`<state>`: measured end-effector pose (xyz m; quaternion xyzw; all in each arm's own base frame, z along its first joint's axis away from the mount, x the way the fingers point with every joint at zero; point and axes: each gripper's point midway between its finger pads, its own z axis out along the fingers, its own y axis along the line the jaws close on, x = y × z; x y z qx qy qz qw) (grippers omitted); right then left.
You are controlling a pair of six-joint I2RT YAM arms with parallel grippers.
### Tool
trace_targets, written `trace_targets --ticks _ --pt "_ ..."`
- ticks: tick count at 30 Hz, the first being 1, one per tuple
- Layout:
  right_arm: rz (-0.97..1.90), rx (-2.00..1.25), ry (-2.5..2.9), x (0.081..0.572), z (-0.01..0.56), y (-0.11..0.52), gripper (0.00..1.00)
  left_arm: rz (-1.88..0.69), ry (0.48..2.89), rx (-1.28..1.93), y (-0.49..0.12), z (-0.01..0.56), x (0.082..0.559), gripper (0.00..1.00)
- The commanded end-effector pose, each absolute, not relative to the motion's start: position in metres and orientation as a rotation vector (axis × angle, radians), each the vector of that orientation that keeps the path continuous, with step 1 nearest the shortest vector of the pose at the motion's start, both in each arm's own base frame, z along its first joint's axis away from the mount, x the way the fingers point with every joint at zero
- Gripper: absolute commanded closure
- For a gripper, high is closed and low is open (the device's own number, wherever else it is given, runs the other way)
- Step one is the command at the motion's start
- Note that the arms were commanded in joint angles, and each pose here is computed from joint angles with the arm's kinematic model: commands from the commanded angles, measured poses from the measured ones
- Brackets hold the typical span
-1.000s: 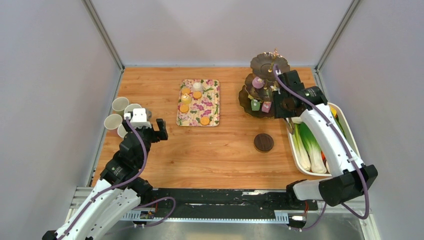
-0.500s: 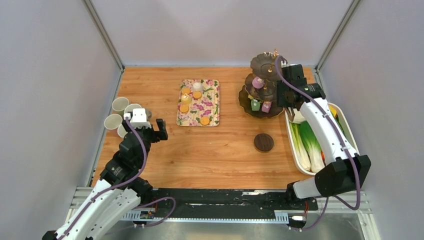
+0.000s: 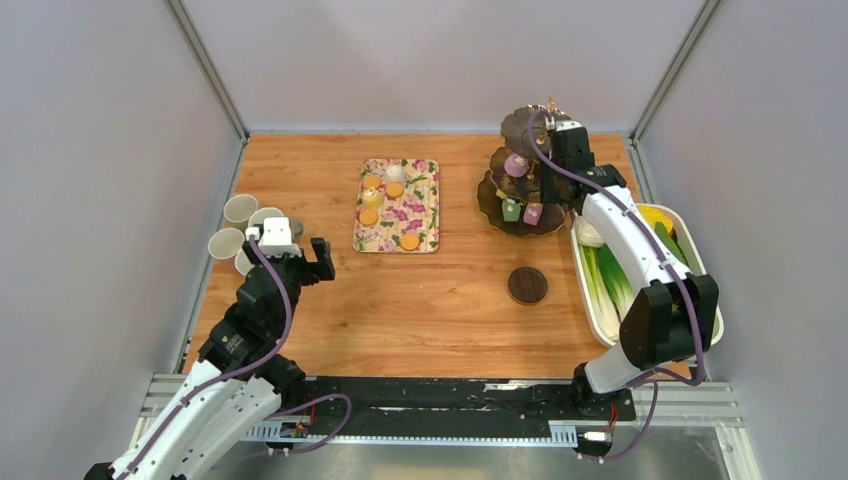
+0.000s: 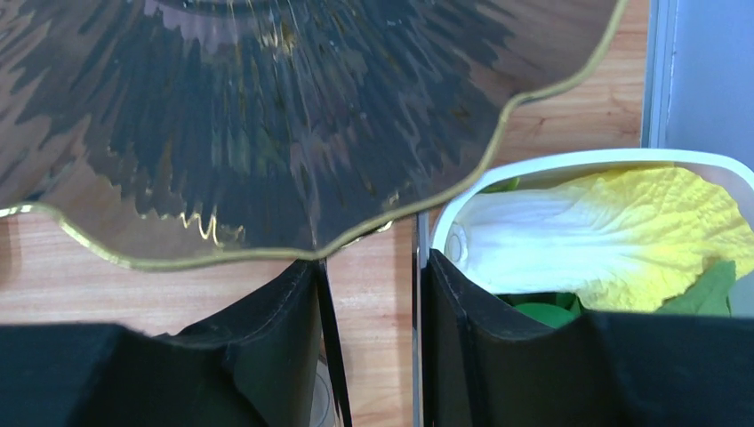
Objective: Serve the afternoon tea
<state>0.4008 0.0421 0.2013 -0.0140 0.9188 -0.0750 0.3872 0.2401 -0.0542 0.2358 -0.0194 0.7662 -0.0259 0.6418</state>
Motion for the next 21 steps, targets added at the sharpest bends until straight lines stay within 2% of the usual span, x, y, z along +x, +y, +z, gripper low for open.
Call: trace_targets --ticks 1,9,21 --pt "-0.203 -0.033 2.263 0.422 0.205 0.04 0.56 -0.055 1.717 -0.042 -0.053 0.242 0.241 0.0" --pt "-0.241 -0.024 2.305 0.418 0.186 0.033 0.48 -0.058 1.714 -0.041 -0.053 0.243 0.24 0.0" --pt "-0.215 -0.012 2.247 0.396 0.215 0.03 0.4 -0.065 1.713 -0.038 -0.054 0.244 0.24 0.0"
